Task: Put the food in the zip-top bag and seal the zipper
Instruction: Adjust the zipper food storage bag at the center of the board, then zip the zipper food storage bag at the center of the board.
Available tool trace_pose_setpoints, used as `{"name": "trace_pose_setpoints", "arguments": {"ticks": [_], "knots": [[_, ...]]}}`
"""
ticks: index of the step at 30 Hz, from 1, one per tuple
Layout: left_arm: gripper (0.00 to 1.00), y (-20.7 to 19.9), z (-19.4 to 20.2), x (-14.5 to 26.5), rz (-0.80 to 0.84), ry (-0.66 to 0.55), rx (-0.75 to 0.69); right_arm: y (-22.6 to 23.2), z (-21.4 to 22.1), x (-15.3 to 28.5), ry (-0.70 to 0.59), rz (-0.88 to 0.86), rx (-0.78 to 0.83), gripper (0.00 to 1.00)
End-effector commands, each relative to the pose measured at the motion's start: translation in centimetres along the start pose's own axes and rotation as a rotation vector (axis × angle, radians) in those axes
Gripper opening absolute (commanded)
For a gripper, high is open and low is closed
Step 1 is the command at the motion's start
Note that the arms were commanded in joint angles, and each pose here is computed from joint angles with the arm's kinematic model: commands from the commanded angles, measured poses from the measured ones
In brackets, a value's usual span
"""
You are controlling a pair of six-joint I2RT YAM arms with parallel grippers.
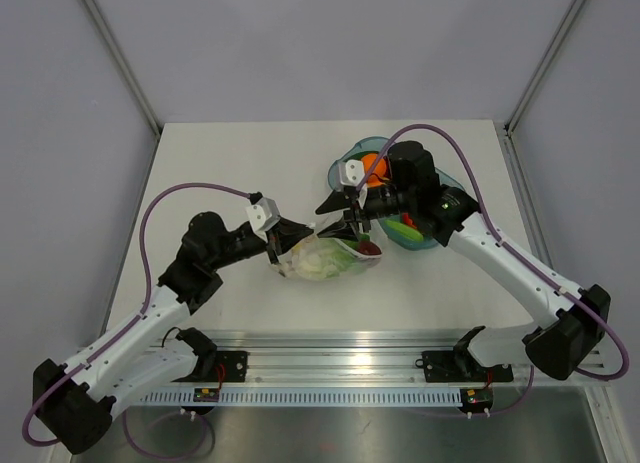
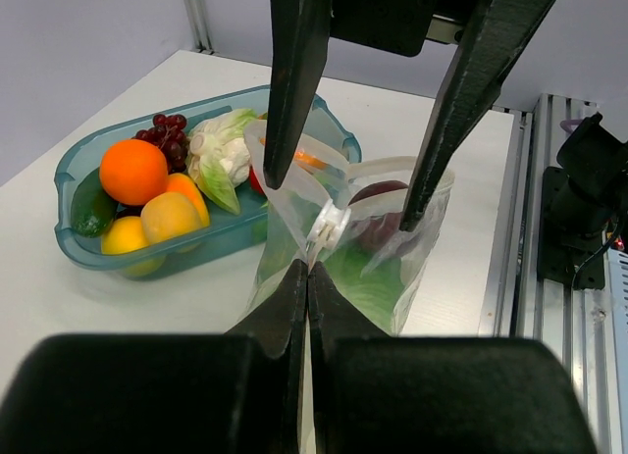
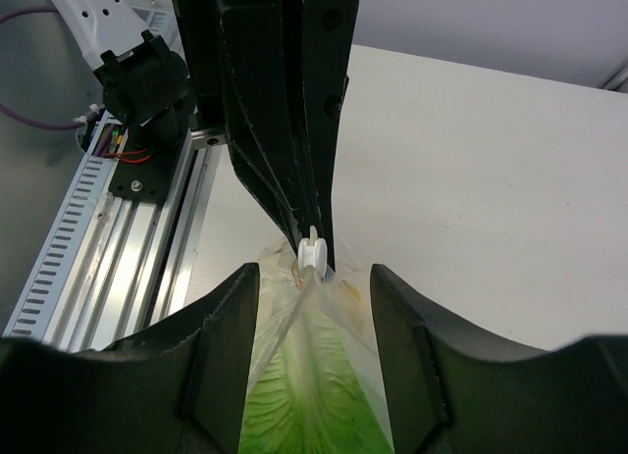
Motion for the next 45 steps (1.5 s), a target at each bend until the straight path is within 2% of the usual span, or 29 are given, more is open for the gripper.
{"name": "trace_pose_setpoints", "arguments": {"ticks": [1,13,19,20,21,25,29,31,33,34,38,45], "knots": [[0.00,0.3,-3.7,0.3,-0.006,-0.096,-0.071,-0.5,-0.9,-0.7,-0.052,-0.002,0.041,0.56],[0.00,0.4,-4.0,0.5,-0.010,-0.104,-0.068,-0.6,-0.7,-1.7,-0.063,-0.036,0.016,0.51],[0.00,0.4,-4.1,0.8,-0.021,-0.107,-0.066,-0.6,-0.8,-1.7,-0.062,-0.033,0.010,0.41],[0.00,0.4,-4.1,0.8,-0.023,-0.108,-0.067,-0.6,-0.8,-1.7,-0.064,-0.028,0.009,0.38],[0.00,0.4,-4.1,0.8,-0.023,-0.109,-0.065,-0.7,-0.8,-1.8,-0.064,-0.027,0.007,0.26],[0.00,0.4,-4.2,0.9,-0.024,-0.111,-0.064,-0.7,-0.8,-1.9,-0.059,-0.026,-0.004,0.02],[0.00,0.1,-4.3,1.2,-0.016,-0.105,-0.060,-0.7,-0.7,-2.0,-0.062,-0.027,-0.017,0.00],[0.15,0.0,-4.6,1.4,-0.008,-0.106,-0.069,-0.7,-0.5,-2.1,-0.071,-0.023,-0.022,0.00],[0.41,-0.2,-4.6,1.5,0.008,-0.092,-0.077,-0.7,-0.6,-2.1,-0.084,-0.017,-0.016,0.00],[0.60,-0.1,-4.4,1.5,0.008,-0.081,-0.072,-0.8,-0.6,-2.2,-0.088,-0.013,-0.023,0.00],[0.62,0.0,-4.1,1.5,0.007,-0.039,-0.057,-0.9,-0.8,-2.2,-0.095,-0.010,-0.030,0.00],[0.56,0.2,-3.4,1.4,0.017,-0.002,-0.047,-1.2,-0.7,-2.2,-0.088,0.013,-0.043,0.00]]}}
Point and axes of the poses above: each gripper's point midway between its finger pads, its own x axis back along the fingers, its own y axis along the line the jaws close on, z = x × y, the point moved 6 cm from there along x, back along the fingers, and after that the axes turned 4 degrees about -x, right-handed, at the moved point
